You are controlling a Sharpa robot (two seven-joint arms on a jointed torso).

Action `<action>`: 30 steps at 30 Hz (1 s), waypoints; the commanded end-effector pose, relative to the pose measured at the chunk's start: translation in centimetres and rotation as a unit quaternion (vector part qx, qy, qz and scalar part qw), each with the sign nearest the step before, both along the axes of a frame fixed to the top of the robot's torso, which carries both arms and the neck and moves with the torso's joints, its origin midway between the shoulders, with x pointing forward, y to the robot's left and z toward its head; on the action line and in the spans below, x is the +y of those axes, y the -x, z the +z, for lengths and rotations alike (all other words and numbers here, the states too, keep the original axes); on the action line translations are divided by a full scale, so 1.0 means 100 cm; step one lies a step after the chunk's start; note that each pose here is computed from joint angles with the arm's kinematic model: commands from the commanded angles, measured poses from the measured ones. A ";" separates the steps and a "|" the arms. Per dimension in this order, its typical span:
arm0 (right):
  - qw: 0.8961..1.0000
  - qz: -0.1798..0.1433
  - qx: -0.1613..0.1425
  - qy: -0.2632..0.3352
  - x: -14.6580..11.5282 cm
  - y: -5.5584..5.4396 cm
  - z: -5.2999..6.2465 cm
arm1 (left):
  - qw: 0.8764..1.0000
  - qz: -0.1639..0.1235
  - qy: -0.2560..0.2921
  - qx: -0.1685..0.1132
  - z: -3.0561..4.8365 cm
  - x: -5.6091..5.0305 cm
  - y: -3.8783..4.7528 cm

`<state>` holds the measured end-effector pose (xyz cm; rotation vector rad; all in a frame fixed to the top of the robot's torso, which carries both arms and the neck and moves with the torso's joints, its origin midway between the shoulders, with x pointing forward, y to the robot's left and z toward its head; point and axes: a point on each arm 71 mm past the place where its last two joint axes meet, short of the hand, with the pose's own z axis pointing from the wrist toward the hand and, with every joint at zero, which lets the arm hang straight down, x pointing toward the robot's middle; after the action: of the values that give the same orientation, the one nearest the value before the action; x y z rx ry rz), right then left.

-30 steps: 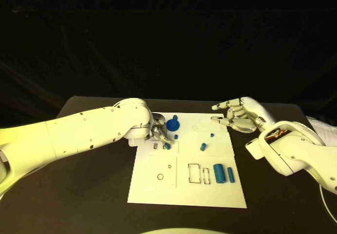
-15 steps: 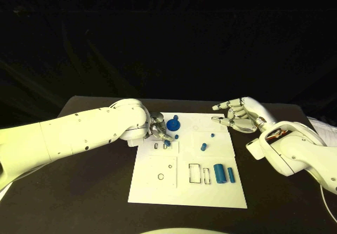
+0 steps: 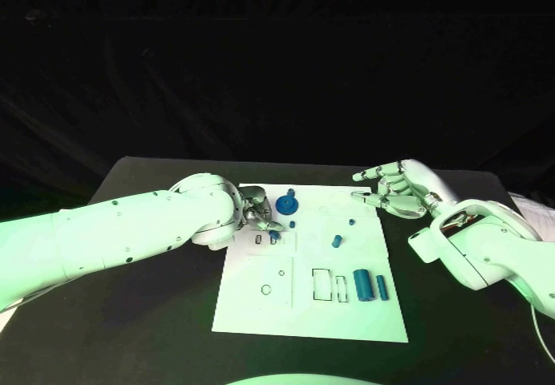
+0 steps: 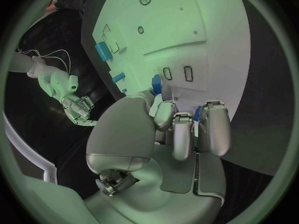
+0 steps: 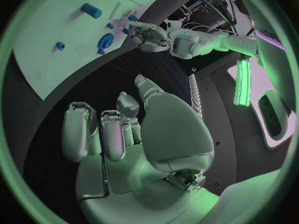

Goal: Assemble the parts on the task board

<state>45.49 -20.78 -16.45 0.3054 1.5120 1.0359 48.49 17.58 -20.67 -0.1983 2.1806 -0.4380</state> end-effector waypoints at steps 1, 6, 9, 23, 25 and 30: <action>1.000 0.005 0.003 0.003 0.000 0.001 -0.001 | 0.997 -0.005 0.004 -0.076 0.0042 -0.001 0.0019; 1.000 0.005 0.003 0.003 0.000 0.001 -0.001 | 0.995 -0.009 0.006 -0.100 -0.0005 -0.001 0.0097; 1.000 0.005 0.003 0.003 -0.001 0.001 -0.001 | 0.994 -0.009 0.008 -0.106 -0.0029 0.001 0.0139; 1.000 0.004 0.005 0.004 -0.001 0.001 -0.002 | 0.994 -0.011 -0.005 -0.107 -0.0128 0.004 0.0210; 1.000 0.004 0.005 0.004 -0.001 0.001 -0.002 | 0.994 -0.011 -0.006 -0.111 -0.0142 0.004 0.0212; 1.000 0.003 0.006 0.004 -0.001 0.001 -0.002 | 0.992 -0.011 -0.009 -0.125 -0.0161 0.003 0.0214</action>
<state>45.42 -21.04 -16.57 0.3084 1.5169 1.0303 46.25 18.03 -22.57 -0.1292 1.9924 -0.4313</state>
